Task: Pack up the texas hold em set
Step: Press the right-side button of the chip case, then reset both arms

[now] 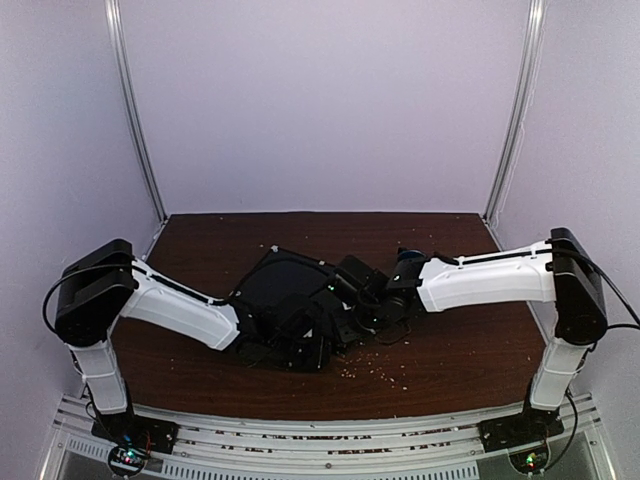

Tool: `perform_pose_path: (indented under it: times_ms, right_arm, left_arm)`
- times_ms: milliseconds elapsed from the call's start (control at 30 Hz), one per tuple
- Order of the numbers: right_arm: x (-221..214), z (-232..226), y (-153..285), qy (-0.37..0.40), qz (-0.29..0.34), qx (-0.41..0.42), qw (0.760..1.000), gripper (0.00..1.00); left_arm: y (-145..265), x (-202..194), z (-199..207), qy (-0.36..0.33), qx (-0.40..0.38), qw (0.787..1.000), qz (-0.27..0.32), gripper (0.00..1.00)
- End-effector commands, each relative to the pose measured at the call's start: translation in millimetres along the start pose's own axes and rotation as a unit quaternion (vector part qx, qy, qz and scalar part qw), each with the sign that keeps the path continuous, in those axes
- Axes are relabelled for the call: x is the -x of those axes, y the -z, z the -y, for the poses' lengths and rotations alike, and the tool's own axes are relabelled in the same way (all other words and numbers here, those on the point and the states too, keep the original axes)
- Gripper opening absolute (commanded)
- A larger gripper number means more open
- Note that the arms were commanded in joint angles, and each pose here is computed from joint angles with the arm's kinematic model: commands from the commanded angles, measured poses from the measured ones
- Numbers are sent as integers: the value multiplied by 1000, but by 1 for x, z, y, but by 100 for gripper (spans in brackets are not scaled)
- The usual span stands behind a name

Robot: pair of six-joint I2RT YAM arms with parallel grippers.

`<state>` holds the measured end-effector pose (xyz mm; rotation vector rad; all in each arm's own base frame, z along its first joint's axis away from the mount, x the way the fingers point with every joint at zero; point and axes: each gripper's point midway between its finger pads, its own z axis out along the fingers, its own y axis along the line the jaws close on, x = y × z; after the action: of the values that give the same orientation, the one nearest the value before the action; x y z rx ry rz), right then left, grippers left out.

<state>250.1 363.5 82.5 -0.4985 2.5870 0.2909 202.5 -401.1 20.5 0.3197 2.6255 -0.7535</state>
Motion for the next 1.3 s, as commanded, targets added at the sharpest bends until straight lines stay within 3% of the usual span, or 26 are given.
perform_pose_path:
  times_ms: [0,400,700,967,1167,1267]
  right_arm:
    - [-47,19,-17,6,-71,-27,997,51]
    - [-44,15,-7,-7,-63,-5,998,51]
    - [-10,14,23,-20,-16,7,1000,52]
    - [24,16,65,-19,39,31,999,58]
    - [60,27,86,-34,77,41,996,68]
    - [85,39,89,-49,97,45,993,72]
  left_arm:
    - [-17,-1,-21,8,40,999,19,12]
    - [-14,25,10,-53,-36,994,91,19]
    - [84,43,-16,-32,1,985,167,36]
    - [183,58,-57,9,42,968,245,62]
    - [209,97,-68,20,-13,968,251,71]
    - [211,128,-70,-11,3,968,252,72]
